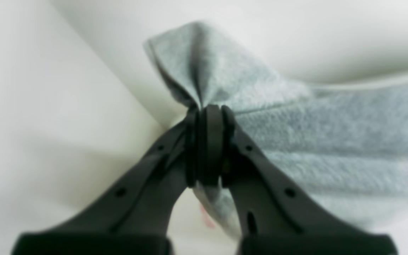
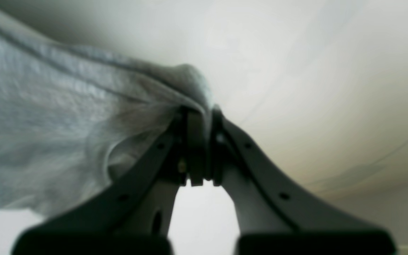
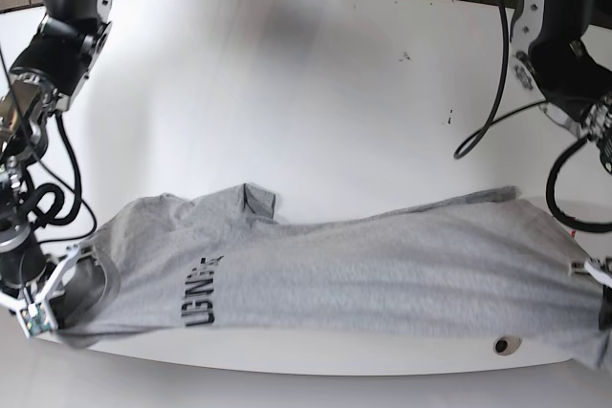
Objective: Layout the t-shirt on the table in an organized manner, then fold the t-shirt properly
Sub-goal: 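Lower the held shirt edge onto the table with both grippers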
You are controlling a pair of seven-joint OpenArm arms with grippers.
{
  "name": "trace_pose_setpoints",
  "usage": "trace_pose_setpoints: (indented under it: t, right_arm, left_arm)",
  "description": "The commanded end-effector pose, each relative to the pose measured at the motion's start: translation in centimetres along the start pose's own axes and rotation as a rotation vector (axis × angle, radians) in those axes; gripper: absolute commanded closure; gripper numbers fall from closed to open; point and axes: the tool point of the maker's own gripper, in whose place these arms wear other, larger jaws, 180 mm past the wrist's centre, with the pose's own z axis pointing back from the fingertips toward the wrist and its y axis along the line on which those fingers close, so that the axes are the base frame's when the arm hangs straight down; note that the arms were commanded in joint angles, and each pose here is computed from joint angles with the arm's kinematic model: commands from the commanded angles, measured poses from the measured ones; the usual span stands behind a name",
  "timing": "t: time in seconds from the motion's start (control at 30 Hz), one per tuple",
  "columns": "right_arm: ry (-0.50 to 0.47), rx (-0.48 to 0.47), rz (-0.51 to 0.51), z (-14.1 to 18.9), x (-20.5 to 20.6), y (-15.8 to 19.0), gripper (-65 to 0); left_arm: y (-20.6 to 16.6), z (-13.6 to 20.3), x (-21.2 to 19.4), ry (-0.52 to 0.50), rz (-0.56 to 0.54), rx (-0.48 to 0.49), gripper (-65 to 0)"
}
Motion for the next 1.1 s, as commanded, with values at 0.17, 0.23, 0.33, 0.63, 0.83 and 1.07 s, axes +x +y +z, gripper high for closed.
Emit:
trace_pose_setpoints:
  t: [0.17,0.23,0.33,0.63,0.83,1.07]
  right_arm:
    - [0.146,0.060,-0.095,1.8,-7.7,4.4,-0.3]
    - [0.204,0.089,-0.128,2.5,-10.2,6.1,-0.3]
    - [0.272,0.121,-0.172,3.6,-13.1,8.1,-0.3]
    - [0.422,0.214,-0.242,6.9,-18.6,13.4,-0.3]
    - [0.486,0.259,-0.263,8.8,-20.6,15.8,-0.3]
    - [0.541,0.292,-0.262,10.4,-22.2,17.1,-0.3]
  left_arm:
    - [-2.8,1.6,-9.0,0.157,0.037,-0.099,0.0]
    - [-3.8,2.4,-11.9,0.215,0.054,-0.135,0.0]
    - [-4.5,4.0,-15.9,0.303,0.082,-0.162,0.0]
    - [-5.6,9.3,-23.8,0.491,0.162,-0.212,0.0]
    - [-4.4,12.2,-26.9,0.587,0.176,-0.173,0.0]
    - [-3.7,14.3,-28.6,0.648,0.182,-0.148,0.0]
